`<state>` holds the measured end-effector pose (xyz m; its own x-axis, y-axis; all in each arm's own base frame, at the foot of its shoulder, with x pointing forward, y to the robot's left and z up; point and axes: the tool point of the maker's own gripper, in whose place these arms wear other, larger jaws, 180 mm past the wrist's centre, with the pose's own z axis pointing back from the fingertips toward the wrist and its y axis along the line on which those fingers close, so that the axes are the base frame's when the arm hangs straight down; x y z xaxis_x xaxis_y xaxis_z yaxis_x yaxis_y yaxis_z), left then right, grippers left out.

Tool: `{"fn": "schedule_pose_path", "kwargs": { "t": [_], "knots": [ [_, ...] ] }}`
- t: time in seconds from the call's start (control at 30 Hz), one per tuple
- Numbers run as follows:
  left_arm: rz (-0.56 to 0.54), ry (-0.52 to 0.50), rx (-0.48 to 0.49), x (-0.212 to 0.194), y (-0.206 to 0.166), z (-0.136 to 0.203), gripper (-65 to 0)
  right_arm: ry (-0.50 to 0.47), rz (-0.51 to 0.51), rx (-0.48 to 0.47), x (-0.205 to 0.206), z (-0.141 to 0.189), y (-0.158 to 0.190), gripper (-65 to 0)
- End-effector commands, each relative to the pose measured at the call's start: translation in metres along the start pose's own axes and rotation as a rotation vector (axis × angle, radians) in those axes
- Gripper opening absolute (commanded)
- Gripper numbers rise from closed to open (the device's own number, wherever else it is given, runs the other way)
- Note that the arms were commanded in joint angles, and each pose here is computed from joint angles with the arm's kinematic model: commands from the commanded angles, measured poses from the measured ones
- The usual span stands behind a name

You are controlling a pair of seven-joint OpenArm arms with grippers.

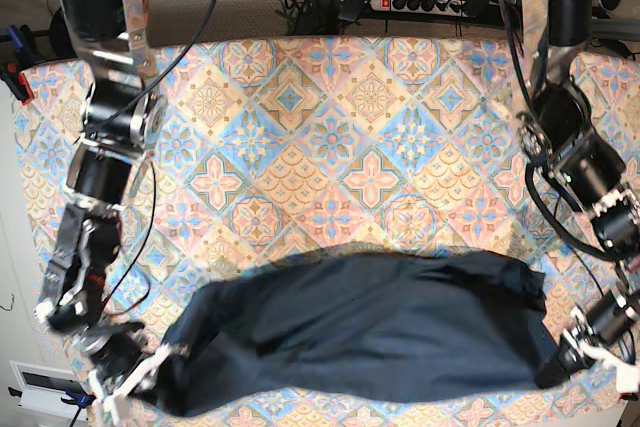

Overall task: Layout the t-shirt on the table in an organized manner, then fold the t-shirt properly
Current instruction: 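Lift the shirt high with both grippers and swing it down flat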

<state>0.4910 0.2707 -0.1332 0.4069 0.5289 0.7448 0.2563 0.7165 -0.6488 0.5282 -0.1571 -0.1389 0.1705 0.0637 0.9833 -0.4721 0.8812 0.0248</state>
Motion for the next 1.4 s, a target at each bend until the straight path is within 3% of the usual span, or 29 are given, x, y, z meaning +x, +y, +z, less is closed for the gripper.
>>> {"fn": "schedule_pose_path", "kwargs": {
  "t": [0.0,0.2,0.37,0.47,0.6,0.73,0.97,1.2,1.37],
  "knots": [
    [-0.056,-0.075,-0.024,0.038,-0.02,0.004,-65.0,-0.127,0.045,-0.004,0.06,0.006,-0.005,-64.3],
    [-0.189,-0.116,-0.122,0.094,-0.096,-0.017,-65.0,-0.258,0.165,-0.073,0.161,0.036,-0.032,-64.3],
    [-0.19,-0.151,-0.213,0.134,-0.145,-0.032,-65.0,-0.324,0.185,-0.112,0.216,0.056,-0.052,-64.3],
    [-0.196,-0.178,-0.238,0.149,-0.161,-0.032,-65.0,-0.342,0.206,-0.133,0.228,0.067,-0.057,-64.3],
    [-0.202,-0.154,-0.227,0.148,-0.155,-0.026,-65.0,-0.36,0.236,-0.122,0.241,0.085,-0.048,-64.3],
    [-0.15,-0.088,-0.178,0.117,-0.109,-0.02,-65.0,-0.254,0.217,-0.104,0.175,0.092,-0.053,-64.3],
    [-0.044,0.019,-0.063,0.029,-0.014,0.007,-65.0,-0.057,0.284,-0.041,0.06,0.106,-0.012,-64.3],
    [-0.124,0.158,0.068,-0.066,0.027,0.056,-65.0,0.078,0.326,0.017,-0.024,0.136,0.039,-64.3],
    [-0.142,0.294,0.13,-0.134,0.043,0.095,-65.0,0.244,0.251,0.074,-0.102,0.155,0.062,-64.3]
  ]
}}
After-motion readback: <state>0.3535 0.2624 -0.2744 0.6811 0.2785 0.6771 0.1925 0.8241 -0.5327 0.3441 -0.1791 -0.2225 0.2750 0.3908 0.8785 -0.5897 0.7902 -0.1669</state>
